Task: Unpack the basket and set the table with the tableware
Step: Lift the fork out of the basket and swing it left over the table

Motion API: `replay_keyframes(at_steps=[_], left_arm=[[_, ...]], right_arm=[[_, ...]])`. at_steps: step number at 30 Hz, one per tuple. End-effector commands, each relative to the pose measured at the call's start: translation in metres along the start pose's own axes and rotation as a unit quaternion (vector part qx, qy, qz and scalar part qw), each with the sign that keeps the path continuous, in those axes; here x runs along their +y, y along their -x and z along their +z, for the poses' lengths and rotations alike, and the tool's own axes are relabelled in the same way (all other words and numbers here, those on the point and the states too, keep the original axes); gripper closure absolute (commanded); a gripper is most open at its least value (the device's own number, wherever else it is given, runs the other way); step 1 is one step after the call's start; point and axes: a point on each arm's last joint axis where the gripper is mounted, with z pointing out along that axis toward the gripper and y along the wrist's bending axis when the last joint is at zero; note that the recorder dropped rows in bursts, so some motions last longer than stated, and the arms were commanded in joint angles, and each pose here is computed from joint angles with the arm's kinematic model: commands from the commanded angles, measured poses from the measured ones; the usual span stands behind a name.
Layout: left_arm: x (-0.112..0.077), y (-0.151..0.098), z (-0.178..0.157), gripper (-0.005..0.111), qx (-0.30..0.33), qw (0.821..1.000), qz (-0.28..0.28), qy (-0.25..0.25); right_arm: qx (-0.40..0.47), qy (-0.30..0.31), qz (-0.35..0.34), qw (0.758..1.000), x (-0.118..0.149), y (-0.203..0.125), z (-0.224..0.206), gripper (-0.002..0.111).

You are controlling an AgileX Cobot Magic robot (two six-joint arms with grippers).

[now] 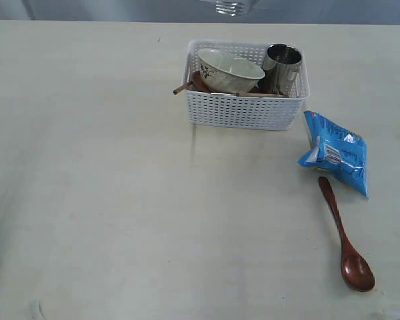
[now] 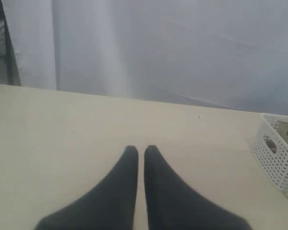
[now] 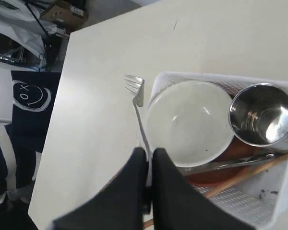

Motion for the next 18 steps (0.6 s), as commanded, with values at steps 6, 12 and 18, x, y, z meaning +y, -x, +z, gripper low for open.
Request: replay_keyframes(at_steps=[6,12,18], left_arm=[[0.000,-0.001,0.000,0.101,-0.002,1.000,0.002,0.002],[0.000,-0.001,0.000,0.101,-0.002,1.000,0.002,0.002],[0.000,-0.001,0.000,0.101,-0.002,1.000,0.002,0.002]], right_arm=[[0.018,0.018,-0.047,0.999,0.040,-0.020,0.002,0.109],[0.083,0.031,-0.095,0.992,0.074,-0.039,0.040,0.109],[0.150,0.008,-0.134,0.979,0.097,-0.062,0.068,0.109]])
